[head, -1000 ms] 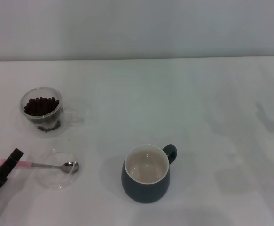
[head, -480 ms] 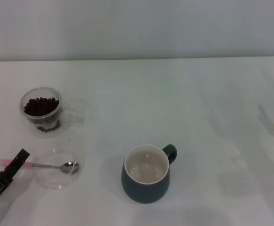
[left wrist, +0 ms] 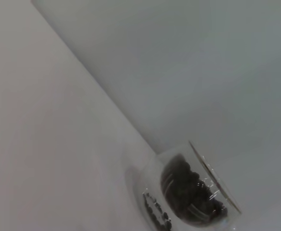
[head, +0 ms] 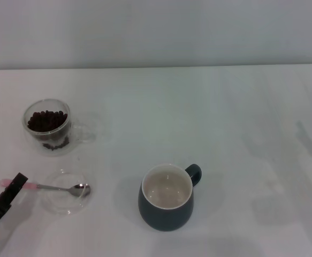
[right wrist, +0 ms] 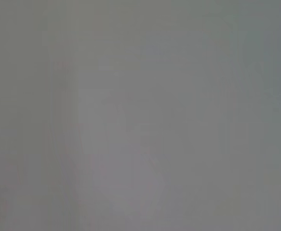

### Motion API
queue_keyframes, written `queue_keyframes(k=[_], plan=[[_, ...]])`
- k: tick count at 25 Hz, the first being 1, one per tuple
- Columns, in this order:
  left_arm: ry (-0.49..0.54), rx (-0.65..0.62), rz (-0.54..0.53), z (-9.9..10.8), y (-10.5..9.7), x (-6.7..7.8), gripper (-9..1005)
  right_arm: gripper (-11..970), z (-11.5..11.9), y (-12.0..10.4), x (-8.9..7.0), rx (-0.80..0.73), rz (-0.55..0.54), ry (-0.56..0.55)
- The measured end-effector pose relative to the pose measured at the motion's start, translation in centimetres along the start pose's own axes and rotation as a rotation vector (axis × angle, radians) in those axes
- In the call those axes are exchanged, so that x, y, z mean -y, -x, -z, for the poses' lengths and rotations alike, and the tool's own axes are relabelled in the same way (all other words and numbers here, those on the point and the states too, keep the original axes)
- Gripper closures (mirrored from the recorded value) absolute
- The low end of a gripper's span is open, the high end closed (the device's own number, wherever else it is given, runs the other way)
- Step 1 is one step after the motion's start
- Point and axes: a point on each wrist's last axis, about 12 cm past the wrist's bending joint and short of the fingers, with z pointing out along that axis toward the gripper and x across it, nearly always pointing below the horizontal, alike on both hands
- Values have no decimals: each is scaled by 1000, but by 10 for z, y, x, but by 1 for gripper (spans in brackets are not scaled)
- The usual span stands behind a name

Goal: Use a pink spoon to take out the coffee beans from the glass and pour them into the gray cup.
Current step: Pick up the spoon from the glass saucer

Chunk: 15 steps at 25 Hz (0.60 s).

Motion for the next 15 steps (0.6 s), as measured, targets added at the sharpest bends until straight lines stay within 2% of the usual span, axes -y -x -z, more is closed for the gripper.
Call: queue_keyframes(k=[4,13,15], plan=[[-7,0,-5,-2,1,1,552,86,0,0,0,0,0,0],[-11,8,-12,-2,4,1,788,86,0,0,0,-1,-1,0],[-15,7,-15,-3,5,1,796,86,0,0,0,-1,-2,0]])
